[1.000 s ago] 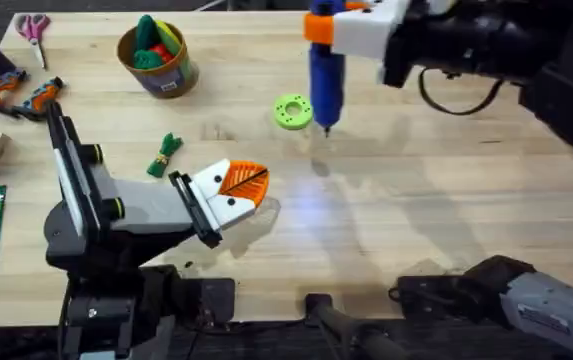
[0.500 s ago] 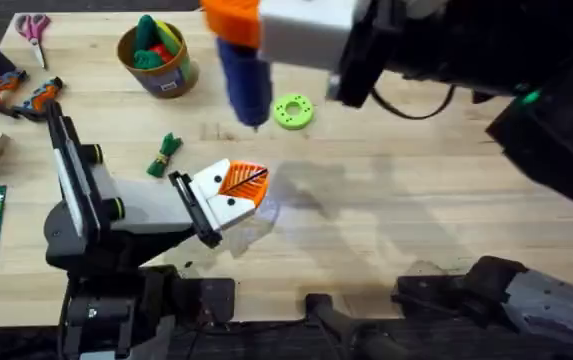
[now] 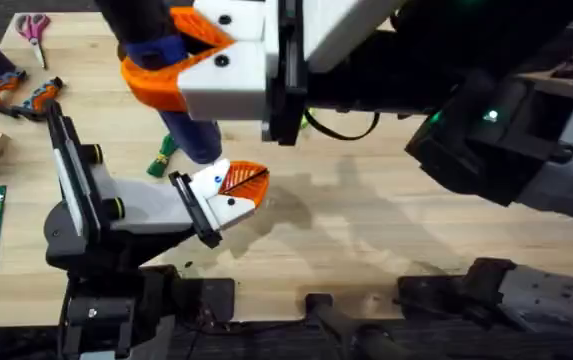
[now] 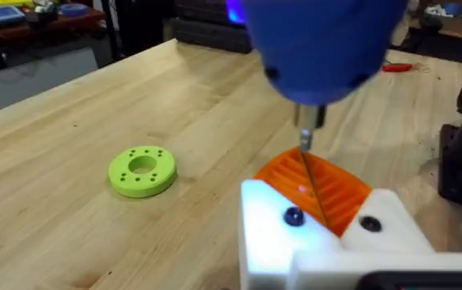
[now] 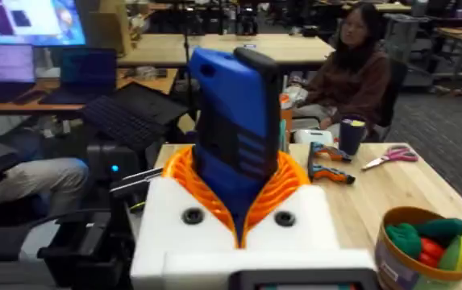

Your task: Pick up the gripper from the table and insert it into the empty holder that is missing its gripper. Then pick up a screw, insert it into the mounting hole, and use the screwdriver to tighten it. Finally, clean up the table by picking up the vegetable and placing it into the bucket.

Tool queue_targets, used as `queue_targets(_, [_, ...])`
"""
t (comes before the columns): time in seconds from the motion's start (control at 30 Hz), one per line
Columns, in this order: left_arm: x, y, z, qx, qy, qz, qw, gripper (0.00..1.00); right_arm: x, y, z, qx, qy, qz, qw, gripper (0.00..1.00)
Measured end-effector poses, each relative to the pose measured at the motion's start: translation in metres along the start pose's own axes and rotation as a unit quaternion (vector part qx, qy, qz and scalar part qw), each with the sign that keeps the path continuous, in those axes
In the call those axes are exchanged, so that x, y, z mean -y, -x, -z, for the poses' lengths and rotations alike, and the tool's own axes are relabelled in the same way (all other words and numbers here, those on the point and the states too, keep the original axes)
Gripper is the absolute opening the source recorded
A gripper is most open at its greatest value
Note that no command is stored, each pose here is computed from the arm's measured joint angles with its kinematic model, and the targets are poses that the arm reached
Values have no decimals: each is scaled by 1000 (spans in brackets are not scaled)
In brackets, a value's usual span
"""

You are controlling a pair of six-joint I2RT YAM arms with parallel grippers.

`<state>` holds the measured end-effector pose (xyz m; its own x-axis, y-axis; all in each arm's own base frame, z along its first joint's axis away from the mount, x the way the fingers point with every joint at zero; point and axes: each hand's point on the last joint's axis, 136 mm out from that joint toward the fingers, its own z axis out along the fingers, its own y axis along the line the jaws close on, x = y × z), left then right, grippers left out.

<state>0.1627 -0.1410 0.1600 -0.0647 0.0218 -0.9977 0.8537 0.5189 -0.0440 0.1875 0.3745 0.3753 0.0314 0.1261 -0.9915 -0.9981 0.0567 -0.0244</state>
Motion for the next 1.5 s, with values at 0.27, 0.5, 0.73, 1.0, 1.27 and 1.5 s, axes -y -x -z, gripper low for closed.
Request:
queue_targets(0.27, [0, 0, 0, 0, 0, 0, 1000, 4, -10, -8, 0, -15, 31, 0, 999, 27])
queue_targets(0.5, [0, 0, 0, 0, 0, 0, 1000, 4, -19, -10, 1, -20, 55, 19, 998, 27])
queue_targets(0.73, [0, 0, 0, 0, 0, 0, 1000, 4, -19, -9, -1, -10, 62, 31, 998, 27])
queue_targets(1.0, [0, 0, 0, 0, 0, 0, 1000, 4, -13, -25, -8, -23, 61, 16, 998, 27])
queue_targets(1.27, [0, 0, 0, 0, 0, 0, 1000, 4, -13, -24, -8, -22, 62, 16, 998, 27])
queue_targets(1.5, [0, 0, 0, 0, 0, 0, 1000, 4, -13, -24, -8, -23, 61, 9, 998, 27])
